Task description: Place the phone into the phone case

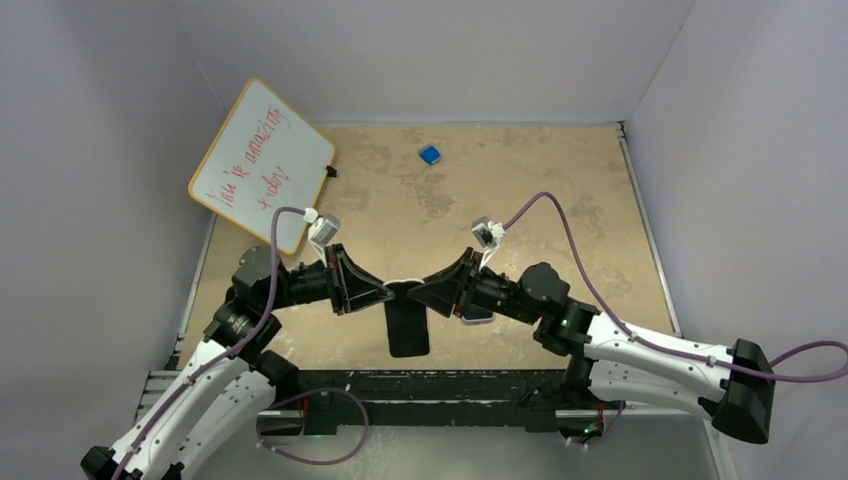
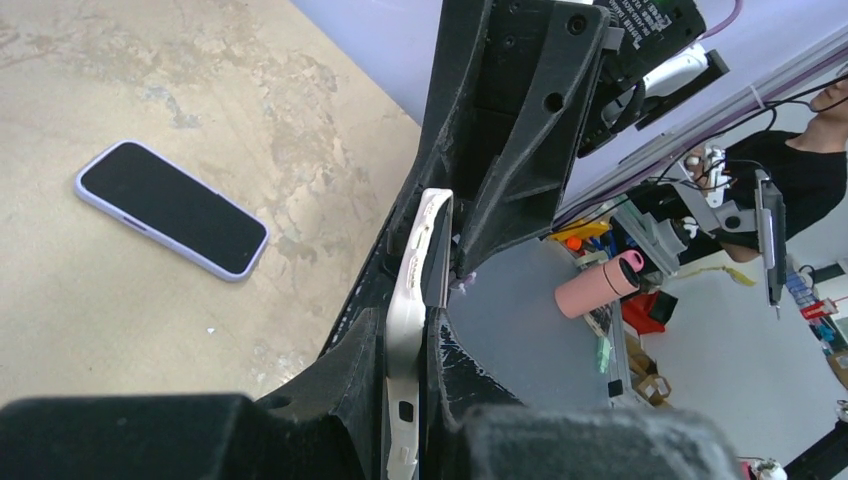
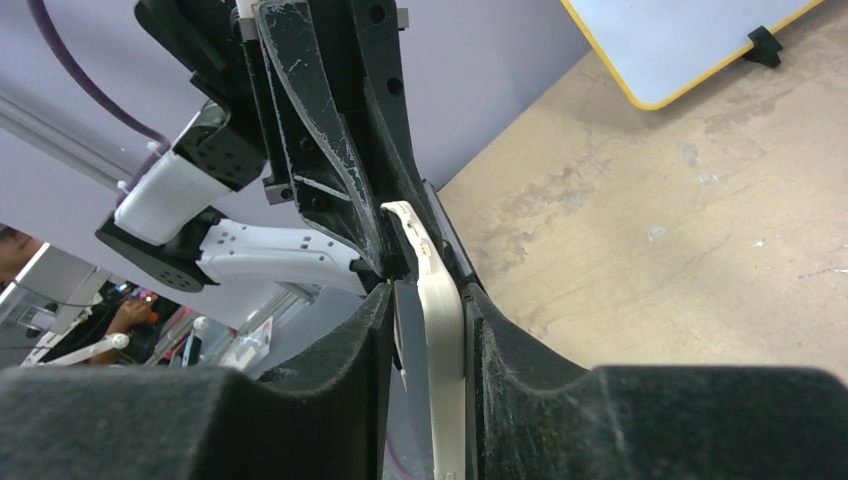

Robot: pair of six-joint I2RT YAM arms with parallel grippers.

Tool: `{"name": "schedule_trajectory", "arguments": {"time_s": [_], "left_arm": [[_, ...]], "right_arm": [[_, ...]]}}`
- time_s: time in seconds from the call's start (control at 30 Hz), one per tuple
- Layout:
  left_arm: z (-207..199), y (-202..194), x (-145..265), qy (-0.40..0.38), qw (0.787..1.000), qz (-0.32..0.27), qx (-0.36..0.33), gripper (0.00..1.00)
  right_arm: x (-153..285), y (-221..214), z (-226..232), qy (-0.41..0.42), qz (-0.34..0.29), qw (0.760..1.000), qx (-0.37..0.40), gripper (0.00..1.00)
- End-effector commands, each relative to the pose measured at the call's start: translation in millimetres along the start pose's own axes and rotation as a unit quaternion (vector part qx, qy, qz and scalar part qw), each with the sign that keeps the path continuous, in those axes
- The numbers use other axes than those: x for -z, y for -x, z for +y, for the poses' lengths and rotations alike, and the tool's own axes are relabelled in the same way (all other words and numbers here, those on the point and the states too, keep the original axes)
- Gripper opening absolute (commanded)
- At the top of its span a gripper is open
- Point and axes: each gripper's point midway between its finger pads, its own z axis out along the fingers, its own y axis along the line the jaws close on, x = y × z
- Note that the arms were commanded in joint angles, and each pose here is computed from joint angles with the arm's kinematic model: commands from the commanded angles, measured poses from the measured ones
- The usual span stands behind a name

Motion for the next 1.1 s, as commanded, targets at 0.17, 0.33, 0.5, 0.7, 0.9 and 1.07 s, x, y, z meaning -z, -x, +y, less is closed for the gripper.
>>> {"name": "schedule_trajectory", "arguments": {"time_s": [0.17,0.33,0.5,0.7,0.9,1.07], "left_arm": [[25.0,-3.4,-3.8,0.039,0.999,0.005,-0.010,0.00],[41.6,-7.8,-3.3,0.077,0.997,0.014,-0.008,0.00],[17.9,7.8,-6.6,0.017,0.999,-0.040,0.013,0.00],[-13.1,36.9,6.9,-0.060,0.982,-0.164,0.071,0.00],[-0.9,47.7,10.0,-0.019,0.978,-0.197,0.071,0.00],[5.2,59.7,15.2,-0.004,0.968,-0.239,0.080,0.00]], "right_arm": [[-2.1,43.7,57.2,0.098,-0.057,0.993,0.016,0.21],[-8.0,43.8,49.6,0.079,-0.054,0.995,0.033,0.00],[-5.9,29.6,44.9,0.086,-0.035,0.994,0.049,0.25],[-3.8,-0.8,35.6,0.104,0.001,0.994,0.030,0.57],[0.9,-15.6,-2.2,0.026,0.002,1.000,0.012,0.75],[7.8,-14.4,-18.8,-0.012,-0.027,0.999,-0.035,0.96]]}}
